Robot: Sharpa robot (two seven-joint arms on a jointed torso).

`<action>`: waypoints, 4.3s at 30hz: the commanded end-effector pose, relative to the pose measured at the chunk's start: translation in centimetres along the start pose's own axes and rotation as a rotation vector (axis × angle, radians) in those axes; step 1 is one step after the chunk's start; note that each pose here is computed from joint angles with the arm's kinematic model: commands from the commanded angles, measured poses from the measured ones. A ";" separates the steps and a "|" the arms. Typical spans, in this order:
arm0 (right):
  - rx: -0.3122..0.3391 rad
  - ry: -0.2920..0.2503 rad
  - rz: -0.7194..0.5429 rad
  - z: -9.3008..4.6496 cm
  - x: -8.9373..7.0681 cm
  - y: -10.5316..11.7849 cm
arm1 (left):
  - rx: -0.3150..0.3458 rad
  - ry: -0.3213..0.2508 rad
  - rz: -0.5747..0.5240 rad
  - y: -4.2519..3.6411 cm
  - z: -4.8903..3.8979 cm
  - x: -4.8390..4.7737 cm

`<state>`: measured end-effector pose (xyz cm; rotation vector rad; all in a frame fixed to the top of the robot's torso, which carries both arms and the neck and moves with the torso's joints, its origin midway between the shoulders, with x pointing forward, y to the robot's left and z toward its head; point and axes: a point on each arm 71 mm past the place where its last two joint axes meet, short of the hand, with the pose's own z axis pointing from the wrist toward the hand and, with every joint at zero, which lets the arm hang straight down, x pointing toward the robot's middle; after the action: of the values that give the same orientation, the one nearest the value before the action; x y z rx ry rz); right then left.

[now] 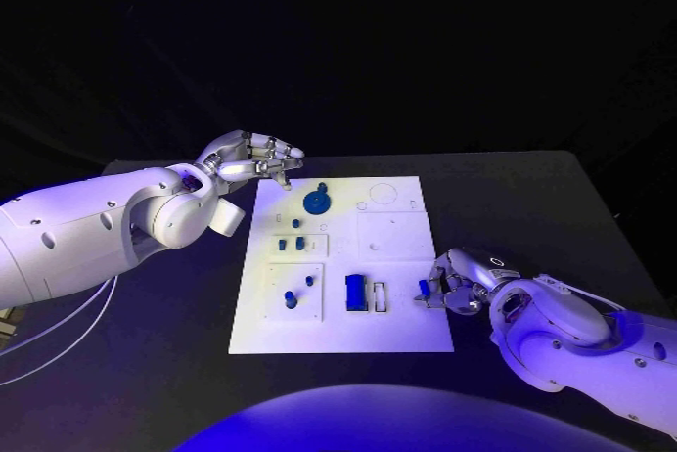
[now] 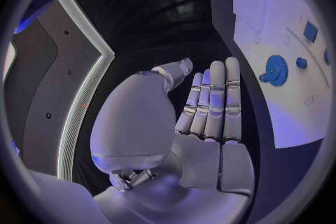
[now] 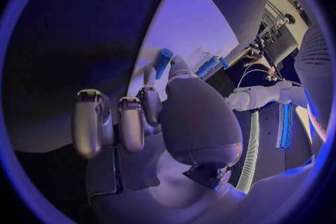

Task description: Assemble the parts on the task board

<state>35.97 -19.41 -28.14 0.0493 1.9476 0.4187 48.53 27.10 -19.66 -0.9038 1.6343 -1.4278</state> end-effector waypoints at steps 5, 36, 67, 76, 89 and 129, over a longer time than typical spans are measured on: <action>0.023 0.030 -0.027 0.0 0.7 -0.3 | 0.005 0.017 -0.005 -0.11 0.02 0.22; 0.053 0.052 -0.054 0.0 0.8 -0.5 | 0.003 0.016 -0.003 -0.10 -0.08 0.15; 0.062 0.093 0.037 0.0 1.1 -0.9 | 0.000 0.016 0.003 -0.08 -0.09 0.13; 0.064 0.086 0.032 0.0 1.0 -1.0 | -0.001 0.016 0.005 -0.07 -0.09 0.12; 0.064 0.066 0.027 -0.2 0.8 -1.1 | -0.002 0.016 0.006 -0.06 -0.07 0.10; 0.082 0.100 0.112 0.0 0.9 -1.6 | -0.005 0.017 0.007 -0.01 -0.05 0.12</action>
<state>36.25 -20.30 -28.50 0.1906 2.0045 0.4600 48.48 27.25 -19.72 -0.8990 1.6463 -1.4149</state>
